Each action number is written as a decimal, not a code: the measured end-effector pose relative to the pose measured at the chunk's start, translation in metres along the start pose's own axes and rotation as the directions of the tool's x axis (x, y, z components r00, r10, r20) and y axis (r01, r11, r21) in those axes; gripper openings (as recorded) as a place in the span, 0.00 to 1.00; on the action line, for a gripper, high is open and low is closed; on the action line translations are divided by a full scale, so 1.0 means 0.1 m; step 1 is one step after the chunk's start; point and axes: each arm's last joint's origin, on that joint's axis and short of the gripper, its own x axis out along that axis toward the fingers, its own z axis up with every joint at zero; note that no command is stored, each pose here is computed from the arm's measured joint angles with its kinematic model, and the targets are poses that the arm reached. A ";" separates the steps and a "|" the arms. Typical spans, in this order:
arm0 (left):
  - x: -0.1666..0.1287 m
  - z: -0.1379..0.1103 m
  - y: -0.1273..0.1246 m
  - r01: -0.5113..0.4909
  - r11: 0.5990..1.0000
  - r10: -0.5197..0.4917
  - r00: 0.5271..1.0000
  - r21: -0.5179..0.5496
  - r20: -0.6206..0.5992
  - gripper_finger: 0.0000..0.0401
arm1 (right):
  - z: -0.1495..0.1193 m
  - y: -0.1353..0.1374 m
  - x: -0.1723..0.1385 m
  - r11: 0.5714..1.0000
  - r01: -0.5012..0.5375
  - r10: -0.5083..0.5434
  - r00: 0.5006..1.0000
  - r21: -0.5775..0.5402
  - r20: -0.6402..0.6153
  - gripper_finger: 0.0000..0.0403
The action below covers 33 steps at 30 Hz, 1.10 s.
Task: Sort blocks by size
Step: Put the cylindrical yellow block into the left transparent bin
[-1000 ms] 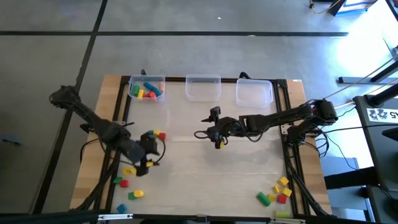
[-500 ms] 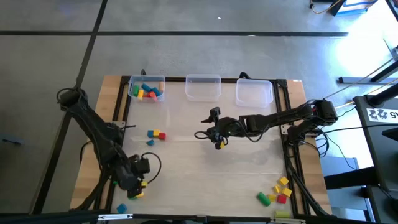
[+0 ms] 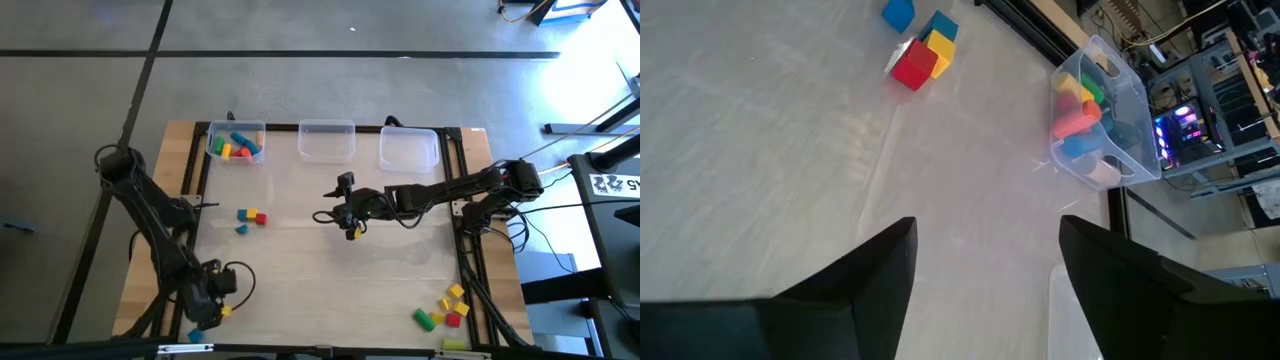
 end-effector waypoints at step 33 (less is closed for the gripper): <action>0.20 -0.16 0.03 -0.132 0.989 0.136 0.990 0.061 -0.050 0.53 | 0.00 0.00 0.00 1.000 0.011 -0.011 1.000 0.001 -0.004 0.62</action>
